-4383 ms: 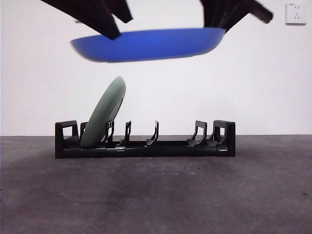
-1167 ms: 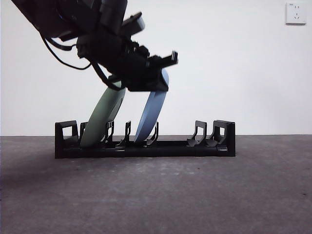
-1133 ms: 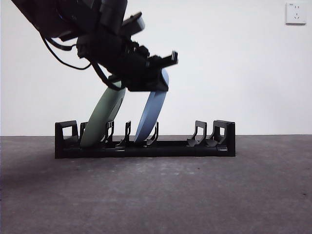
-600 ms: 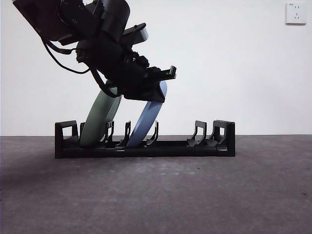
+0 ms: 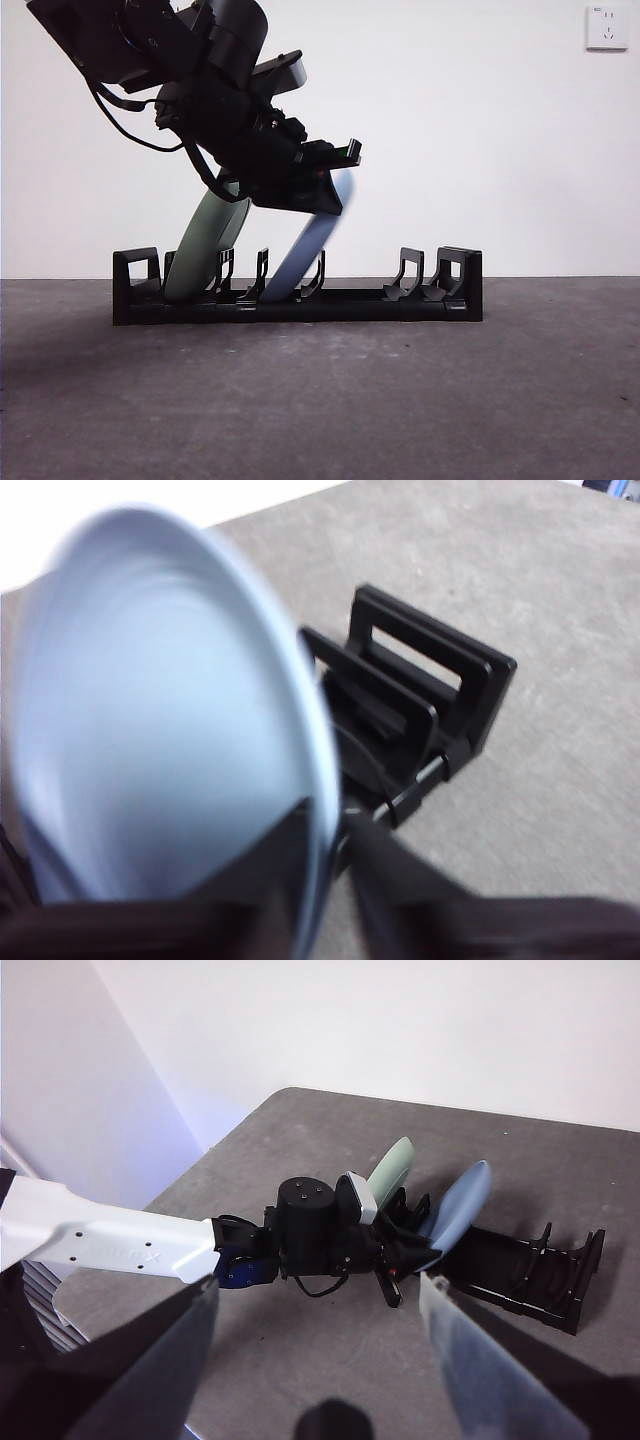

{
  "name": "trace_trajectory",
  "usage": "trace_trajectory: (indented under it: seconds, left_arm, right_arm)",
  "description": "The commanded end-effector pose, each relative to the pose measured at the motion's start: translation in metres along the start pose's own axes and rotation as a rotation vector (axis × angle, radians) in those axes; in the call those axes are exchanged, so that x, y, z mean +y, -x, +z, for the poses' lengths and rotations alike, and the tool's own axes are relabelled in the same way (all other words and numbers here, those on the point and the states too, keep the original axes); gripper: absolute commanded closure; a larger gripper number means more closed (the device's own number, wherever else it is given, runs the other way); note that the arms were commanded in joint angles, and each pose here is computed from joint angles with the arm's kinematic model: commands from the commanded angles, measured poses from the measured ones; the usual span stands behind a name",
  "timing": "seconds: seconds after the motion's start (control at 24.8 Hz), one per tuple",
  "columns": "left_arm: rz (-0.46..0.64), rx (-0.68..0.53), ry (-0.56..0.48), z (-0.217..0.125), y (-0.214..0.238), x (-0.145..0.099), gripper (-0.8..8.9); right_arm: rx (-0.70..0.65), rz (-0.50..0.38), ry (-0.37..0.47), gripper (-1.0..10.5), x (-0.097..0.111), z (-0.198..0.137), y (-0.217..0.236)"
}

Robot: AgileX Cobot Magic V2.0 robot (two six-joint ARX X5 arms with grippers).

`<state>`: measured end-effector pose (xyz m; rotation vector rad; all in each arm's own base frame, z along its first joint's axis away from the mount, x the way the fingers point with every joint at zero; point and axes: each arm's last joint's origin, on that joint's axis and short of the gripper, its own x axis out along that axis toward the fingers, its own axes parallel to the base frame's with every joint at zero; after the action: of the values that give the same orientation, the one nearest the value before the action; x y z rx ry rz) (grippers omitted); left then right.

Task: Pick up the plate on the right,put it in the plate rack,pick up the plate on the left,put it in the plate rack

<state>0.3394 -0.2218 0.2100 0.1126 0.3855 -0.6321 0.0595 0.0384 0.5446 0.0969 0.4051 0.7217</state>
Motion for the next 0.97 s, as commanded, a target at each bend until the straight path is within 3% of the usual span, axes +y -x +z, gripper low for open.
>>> trace_trajectory:
  seconds: [0.04,0.44,0.97]
  left_arm:
    - [-0.018,0.019,0.040,-0.005,-0.003,0.001,6.15]
    - [-0.054,0.065,0.073,0.000,0.008,-0.003,6.15]
    - [-0.204,-0.043,0.082,0.061,0.088,-0.018,6.17]
  right_arm:
    - [0.027,0.000,0.002,6.0,0.000,-0.003,-0.001]
    - [0.027,0.000,0.002,6.0,0.000,-0.003,-0.001]
    - [0.032,-0.001,0.002,6.0,-0.001,-0.003,-0.002]
